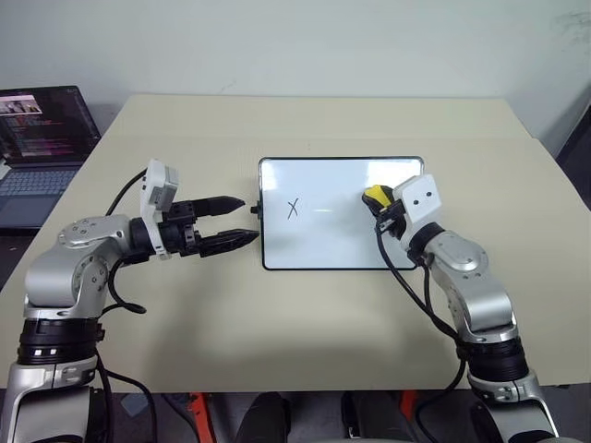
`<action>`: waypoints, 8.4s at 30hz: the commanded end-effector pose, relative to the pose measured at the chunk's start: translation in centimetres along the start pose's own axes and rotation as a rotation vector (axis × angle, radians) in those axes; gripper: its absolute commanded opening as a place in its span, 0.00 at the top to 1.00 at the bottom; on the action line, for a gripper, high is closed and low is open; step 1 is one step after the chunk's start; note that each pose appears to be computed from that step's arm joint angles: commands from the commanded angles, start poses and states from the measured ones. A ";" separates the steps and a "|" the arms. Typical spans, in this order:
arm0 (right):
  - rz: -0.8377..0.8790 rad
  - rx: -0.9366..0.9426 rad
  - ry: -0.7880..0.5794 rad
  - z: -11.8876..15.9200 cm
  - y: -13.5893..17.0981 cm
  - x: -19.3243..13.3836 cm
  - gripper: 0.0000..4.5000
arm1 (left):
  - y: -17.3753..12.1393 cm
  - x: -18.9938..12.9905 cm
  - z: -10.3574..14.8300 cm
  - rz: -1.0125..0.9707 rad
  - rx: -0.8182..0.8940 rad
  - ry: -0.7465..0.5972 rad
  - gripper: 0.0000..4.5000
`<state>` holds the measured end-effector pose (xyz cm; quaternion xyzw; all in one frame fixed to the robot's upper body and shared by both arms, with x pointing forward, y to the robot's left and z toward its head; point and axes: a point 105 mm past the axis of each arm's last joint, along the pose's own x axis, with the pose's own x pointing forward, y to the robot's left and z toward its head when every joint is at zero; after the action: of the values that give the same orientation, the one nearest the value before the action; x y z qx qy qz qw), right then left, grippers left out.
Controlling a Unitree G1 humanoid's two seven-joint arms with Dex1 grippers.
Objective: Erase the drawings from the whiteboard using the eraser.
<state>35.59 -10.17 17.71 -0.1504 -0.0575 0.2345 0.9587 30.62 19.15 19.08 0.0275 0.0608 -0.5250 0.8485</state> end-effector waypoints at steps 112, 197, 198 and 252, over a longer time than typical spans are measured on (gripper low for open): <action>0.305 -0.205 -0.157 7.2 6.6 4.2 0.76 | 0.5 -0.7 1.0 0.076 0.126 0.007 0.00; -0.224 -0.004 0.232 -0.1 -7.7 -6.5 0.76 | 0.1 0.7 0.5 -0.001 0.110 -0.001 0.00; -0.248 0.025 0.250 -0.6 -8.0 -6.7 0.76 | 0.1 0.8 0.5 -0.006 0.110 -0.002 0.00; -0.390 0.284 0.438 -8.1 -9.1 -6.9 0.76 | 0.0 0.5 0.8 0.000 0.119 0.006 0.00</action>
<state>34.67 -23.24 11.03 -0.0527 0.1846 0.0150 0.9813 30.97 18.50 18.36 0.0633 0.0568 -0.5295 0.8440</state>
